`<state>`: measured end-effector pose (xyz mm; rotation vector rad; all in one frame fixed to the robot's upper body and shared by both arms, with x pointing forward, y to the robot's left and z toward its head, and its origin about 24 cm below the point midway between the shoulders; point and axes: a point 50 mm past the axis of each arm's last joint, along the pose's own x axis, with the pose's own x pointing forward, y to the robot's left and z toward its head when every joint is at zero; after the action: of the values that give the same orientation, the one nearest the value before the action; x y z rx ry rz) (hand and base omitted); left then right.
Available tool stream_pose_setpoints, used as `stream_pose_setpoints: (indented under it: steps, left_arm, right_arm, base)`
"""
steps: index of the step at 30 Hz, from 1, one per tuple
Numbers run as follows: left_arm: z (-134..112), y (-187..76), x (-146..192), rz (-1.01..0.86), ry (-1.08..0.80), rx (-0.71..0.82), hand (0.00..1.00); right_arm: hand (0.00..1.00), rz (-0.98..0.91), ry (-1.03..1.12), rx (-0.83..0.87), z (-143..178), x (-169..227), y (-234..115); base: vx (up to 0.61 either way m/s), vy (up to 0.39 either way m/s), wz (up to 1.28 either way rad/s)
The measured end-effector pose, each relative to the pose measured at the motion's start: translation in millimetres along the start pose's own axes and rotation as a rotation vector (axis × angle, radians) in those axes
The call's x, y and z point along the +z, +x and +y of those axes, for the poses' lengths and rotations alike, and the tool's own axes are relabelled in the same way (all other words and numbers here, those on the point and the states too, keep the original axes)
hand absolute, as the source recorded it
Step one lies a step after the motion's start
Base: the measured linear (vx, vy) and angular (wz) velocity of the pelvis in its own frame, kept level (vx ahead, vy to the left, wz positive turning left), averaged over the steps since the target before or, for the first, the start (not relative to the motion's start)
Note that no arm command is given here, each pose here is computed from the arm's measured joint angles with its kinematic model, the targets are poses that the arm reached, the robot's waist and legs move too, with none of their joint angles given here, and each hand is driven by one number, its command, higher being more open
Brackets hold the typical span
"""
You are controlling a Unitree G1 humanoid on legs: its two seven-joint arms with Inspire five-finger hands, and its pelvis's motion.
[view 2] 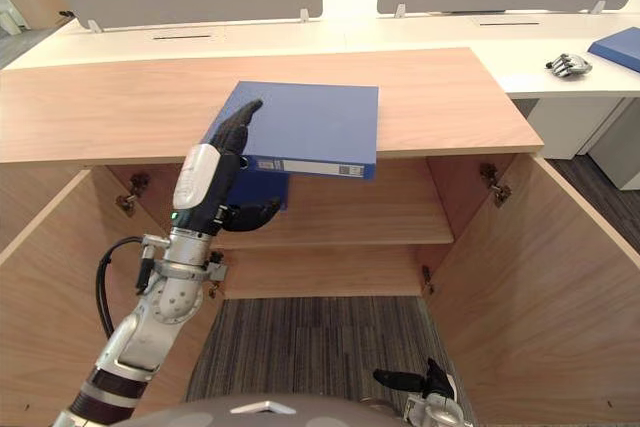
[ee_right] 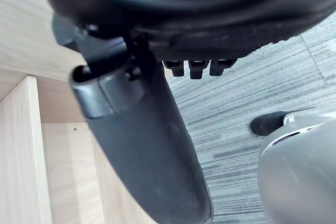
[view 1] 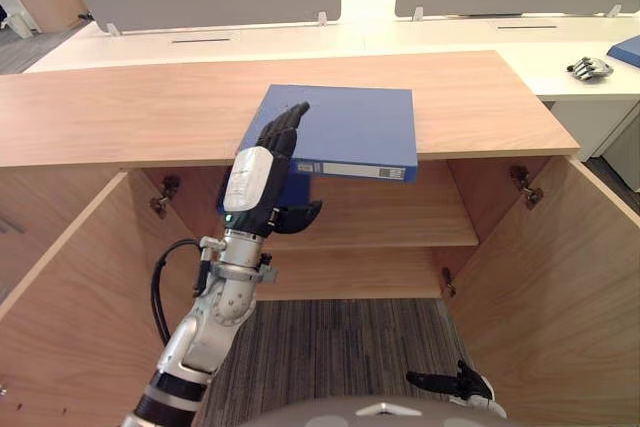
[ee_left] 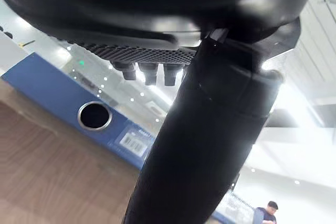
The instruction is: Walk over to the cabinet, pick up the folder, carry it to the office cabinet, place the folder inside the office cabinet, then close the office cabinet door
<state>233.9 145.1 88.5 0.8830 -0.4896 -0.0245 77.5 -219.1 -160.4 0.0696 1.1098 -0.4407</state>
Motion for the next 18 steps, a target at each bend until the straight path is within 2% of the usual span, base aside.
stream_pose_setpoints:
  steps: [9, 18]
  left_arm:
    - [-14.2, 9.8, -5.9, -0.019, 0.160, -0.080, 1.00]
    - [-17.9, 13.6, -2.0, -0.030, 0.168, -0.071, 1.00]
  right_arm:
    - [1.00, 0.022, -0.001, -0.001, -0.2, -4.7, -0.3]
    - [1.00, 0.045, -0.001, -0.007, -2.0, -9.3, -0.5]
  base:
    - [-0.04, 0.015, -0.03]
    - [-0.03, 0.005, -0.01]
